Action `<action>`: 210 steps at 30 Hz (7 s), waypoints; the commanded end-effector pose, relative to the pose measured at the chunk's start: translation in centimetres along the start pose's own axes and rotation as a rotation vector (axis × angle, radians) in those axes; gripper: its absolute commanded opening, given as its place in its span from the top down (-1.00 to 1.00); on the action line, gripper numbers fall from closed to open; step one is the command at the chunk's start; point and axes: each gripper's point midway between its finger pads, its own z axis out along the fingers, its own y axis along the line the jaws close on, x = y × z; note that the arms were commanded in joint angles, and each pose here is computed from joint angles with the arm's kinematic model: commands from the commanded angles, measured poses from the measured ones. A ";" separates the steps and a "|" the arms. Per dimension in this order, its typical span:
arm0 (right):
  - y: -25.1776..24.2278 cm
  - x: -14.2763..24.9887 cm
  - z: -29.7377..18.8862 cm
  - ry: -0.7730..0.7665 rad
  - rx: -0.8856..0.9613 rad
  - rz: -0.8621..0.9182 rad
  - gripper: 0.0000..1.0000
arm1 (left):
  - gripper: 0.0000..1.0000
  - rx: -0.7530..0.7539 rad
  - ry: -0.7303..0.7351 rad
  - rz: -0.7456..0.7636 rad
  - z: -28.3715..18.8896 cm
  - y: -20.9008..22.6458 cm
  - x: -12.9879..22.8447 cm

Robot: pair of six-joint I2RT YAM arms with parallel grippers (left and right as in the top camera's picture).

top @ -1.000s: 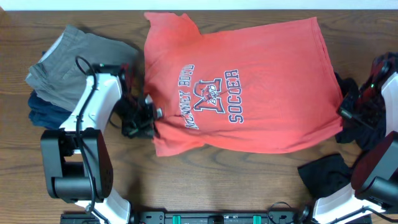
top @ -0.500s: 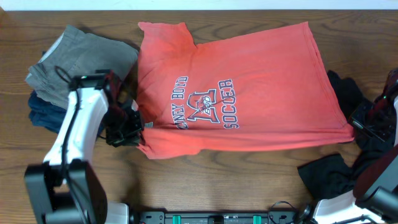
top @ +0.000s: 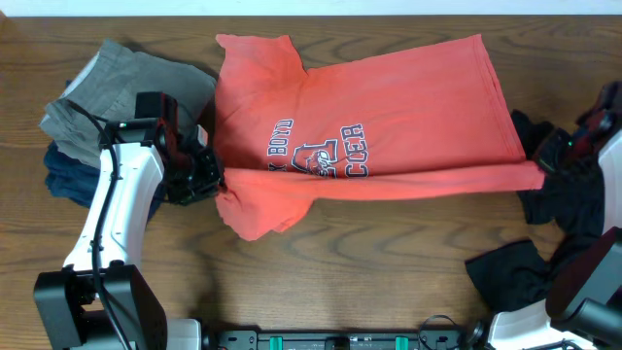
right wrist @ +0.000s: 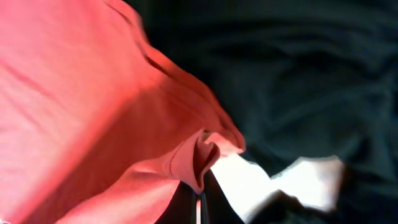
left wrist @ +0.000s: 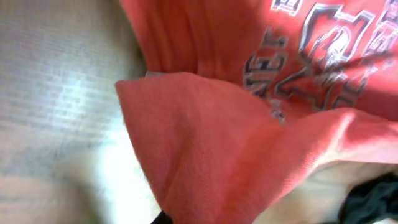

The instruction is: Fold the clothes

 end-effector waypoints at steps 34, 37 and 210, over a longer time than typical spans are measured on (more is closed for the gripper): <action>4.6 -3.6 8.3 -0.057 -0.116 -0.073 0.97 | 0.88 0.054 -0.136 -0.109 5.0 0.1 -7.5; 4.9 -3.7 9.3 -0.055 -0.118 -0.080 0.97 | 0.88 0.058 -0.148 -0.104 5.5 0.1 -8.1; 6.8 -8.0 10.0 -0.196 -0.269 0.043 0.79 | 0.67 0.091 -0.103 -0.134 5.6 -0.4 -7.2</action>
